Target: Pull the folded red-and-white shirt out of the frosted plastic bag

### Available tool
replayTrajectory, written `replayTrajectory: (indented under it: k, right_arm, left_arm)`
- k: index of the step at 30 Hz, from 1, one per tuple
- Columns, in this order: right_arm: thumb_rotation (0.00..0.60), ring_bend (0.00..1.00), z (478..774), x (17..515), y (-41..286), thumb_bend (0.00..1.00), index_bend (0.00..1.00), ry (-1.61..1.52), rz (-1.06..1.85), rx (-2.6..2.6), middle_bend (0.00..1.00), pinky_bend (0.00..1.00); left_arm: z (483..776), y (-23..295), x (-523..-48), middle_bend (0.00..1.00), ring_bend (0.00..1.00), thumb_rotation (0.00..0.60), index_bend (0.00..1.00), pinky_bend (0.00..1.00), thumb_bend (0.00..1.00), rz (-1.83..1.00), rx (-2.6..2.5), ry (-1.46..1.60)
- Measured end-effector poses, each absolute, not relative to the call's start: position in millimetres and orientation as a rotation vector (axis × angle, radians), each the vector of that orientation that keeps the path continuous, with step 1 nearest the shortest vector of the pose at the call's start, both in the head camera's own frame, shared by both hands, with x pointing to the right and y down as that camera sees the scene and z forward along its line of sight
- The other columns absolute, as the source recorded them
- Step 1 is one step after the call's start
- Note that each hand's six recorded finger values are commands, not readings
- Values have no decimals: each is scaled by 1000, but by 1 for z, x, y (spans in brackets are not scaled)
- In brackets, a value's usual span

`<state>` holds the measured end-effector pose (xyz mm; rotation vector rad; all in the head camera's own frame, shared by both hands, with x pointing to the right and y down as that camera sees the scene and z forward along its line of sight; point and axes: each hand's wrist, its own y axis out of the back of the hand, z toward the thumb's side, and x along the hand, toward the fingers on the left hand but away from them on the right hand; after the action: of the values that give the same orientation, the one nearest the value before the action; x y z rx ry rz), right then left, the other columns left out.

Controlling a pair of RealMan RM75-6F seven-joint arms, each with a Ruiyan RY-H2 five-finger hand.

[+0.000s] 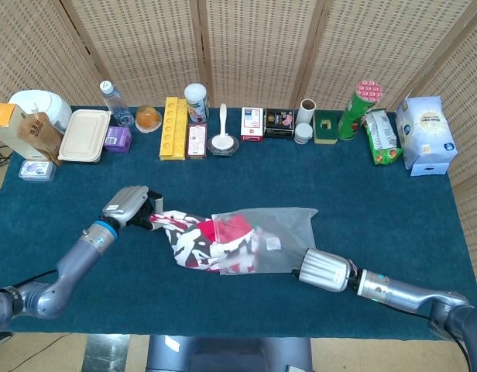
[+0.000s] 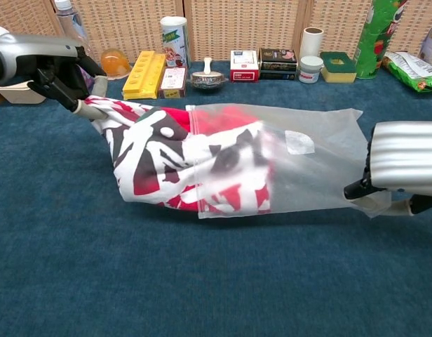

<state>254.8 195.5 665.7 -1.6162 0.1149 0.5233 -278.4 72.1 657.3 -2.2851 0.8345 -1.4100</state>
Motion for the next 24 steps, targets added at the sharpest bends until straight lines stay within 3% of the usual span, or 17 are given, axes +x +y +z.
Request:
replayTrajectory:
  k: [16,19,20,22,24]
  right_arm:
    - [600,1000,662,311,174,478,806,90,710,-1556,928,1000]
    - [600,1000,661,320,168,456,756,78,743,-1538,886,1000]
    - [600,995,661,322,167,435,699,77,751,-1531,835,1000]
    - [600,945,661,325,165,367,566,76,765,-1522,725,968]
    - [600,813,662,327,162,215,391,62,789,-1516,590,869]
  left_arm:
    - [663,48,-318,1000,1000,600,816,1000,418,-1479,-2163,899]
    - [662,45,-321,1000,993,600,812,999,396,-1476,-2158,922]
    - [662,45,-321,983,936,600,770,980,365,-1473,-2159,925]
    - [661,45,-320,828,717,600,589,855,287,-1461,-2165,927]
    - [660,47,-319,491,367,600,298,559,193,-1447,-2172,915]
